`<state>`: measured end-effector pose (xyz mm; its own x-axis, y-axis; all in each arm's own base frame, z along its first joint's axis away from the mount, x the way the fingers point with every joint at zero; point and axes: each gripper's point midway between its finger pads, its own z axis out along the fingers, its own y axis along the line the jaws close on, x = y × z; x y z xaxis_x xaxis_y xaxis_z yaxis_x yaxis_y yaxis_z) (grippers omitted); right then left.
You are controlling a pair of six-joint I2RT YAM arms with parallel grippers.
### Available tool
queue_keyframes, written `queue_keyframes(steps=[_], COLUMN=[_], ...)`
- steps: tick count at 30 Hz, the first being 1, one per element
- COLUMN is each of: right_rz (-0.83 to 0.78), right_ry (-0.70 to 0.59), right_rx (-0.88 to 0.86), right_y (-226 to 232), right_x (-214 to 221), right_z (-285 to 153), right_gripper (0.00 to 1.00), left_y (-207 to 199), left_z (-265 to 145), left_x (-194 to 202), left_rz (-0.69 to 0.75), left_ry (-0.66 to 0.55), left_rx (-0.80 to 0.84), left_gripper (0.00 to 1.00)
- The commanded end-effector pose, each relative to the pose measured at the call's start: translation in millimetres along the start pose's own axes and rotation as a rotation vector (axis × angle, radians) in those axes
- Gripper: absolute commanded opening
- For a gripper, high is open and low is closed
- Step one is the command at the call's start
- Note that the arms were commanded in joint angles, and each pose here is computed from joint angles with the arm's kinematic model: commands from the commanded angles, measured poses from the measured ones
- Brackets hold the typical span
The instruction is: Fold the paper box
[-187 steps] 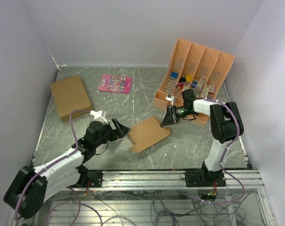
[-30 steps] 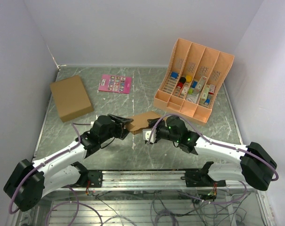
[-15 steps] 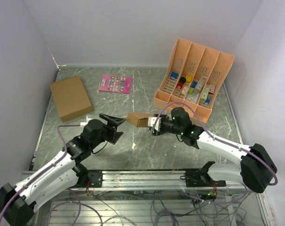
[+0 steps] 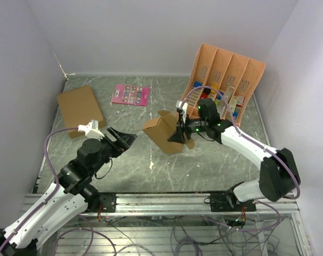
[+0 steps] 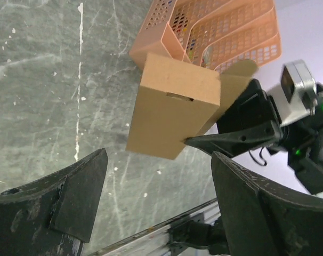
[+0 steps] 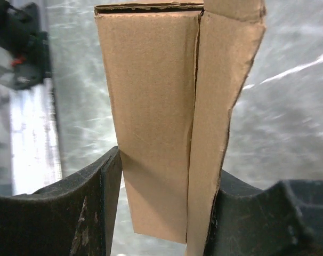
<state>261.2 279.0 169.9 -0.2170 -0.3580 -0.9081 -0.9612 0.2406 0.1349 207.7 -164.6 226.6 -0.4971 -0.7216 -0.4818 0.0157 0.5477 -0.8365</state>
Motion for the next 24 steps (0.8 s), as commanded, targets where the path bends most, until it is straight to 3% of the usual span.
queue_keyframes(steps=[1, 13, 18, 24], right_rz=[0.425, 1.039, 1.181, 1.228], right_ry=[0.027, -0.005, 0.001, 0.020], right_rx=[-0.171, -0.201, -0.136, -0.087], right_y=[28, 22, 15, 10], right_x=[21, 57, 72, 87], right_z=[0, 23, 31, 36], right_gripper=[0.40, 0.40, 0.40, 0.46], left_y=[2, 30, 40, 51], left_z=[6, 6, 13, 32], left_x=[10, 21, 35, 63], left_rz=[0.147, 0.156, 0.121, 0.090], left_ry=[0.034, 0.043, 0.077, 0.173], left_rx=[0.054, 0.014, 0.018, 0.015], left_gripper=[0.88, 0.88, 0.88, 0.85])
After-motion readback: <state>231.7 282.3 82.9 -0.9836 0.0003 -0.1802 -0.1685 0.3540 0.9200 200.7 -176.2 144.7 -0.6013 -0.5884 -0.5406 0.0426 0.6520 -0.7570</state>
